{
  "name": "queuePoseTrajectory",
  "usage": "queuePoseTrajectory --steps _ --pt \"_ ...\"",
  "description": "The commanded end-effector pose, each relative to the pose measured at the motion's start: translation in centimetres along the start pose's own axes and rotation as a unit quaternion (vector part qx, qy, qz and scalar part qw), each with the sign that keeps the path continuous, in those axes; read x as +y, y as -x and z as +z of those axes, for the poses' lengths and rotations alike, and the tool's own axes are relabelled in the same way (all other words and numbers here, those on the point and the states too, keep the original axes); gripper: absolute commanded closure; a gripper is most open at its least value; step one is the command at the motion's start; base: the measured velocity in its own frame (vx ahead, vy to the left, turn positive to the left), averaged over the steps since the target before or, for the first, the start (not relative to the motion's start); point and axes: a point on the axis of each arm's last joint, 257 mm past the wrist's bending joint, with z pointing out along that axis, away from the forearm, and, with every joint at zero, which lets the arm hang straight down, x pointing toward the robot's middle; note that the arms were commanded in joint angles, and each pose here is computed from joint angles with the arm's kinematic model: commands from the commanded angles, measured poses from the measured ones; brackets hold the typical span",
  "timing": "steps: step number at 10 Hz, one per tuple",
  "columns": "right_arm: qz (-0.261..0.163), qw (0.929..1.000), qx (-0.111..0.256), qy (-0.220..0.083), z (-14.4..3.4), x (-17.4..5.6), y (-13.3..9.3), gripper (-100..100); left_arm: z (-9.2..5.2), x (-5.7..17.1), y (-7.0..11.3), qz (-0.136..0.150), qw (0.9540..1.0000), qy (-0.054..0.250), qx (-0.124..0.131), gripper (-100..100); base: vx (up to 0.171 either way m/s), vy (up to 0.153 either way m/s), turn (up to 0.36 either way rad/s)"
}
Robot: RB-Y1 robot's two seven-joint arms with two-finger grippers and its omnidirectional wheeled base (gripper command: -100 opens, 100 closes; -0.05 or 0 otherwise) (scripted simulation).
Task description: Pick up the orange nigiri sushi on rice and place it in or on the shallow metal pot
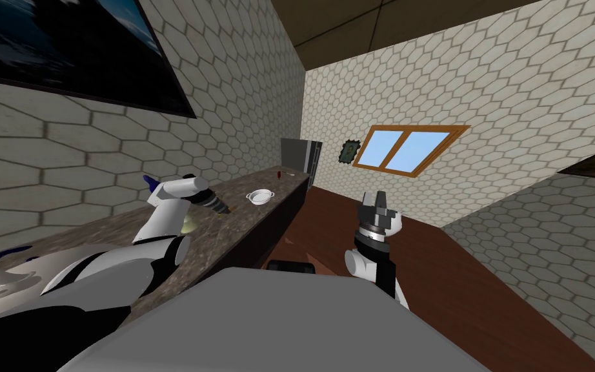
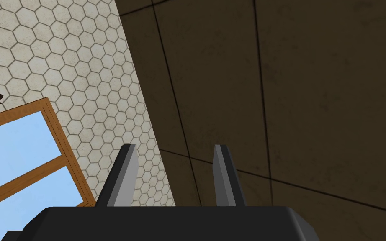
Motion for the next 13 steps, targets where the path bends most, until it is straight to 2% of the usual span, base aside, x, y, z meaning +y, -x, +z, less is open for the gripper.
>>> queuePoseTrajectory --steps 1,8,11,13 --pt "0.000 1.0000 0.000 0.000 0.0 0.0 0.0 0 -1.5 -1.4 0.2 0.008 0.9996 -0.028 -0.004 100 0.142 -0.080 -0.056" --pt "0.000 1.0000 0.000 0.000 0.0 0.0 0.0 0 -4.8 -3.7 1.2 0.043 0.9946 -0.088 -0.034 100 0.210 -0.095 -0.041" --pt "0.000 1.0000 0.000 0.000 0.0 0.0 0.0 0 -5.5 -3.4 2.5 0.057 0.9922 -0.092 -0.063 100 0.209 -0.056 -0.044" --pt "0.000 1.0000 0.000 0.000 0.0 0.0 0.0 0 -5.7 -2.7 3.7 0.063 0.9906 -0.083 -0.088 100 0.185 -0.062 -0.036"
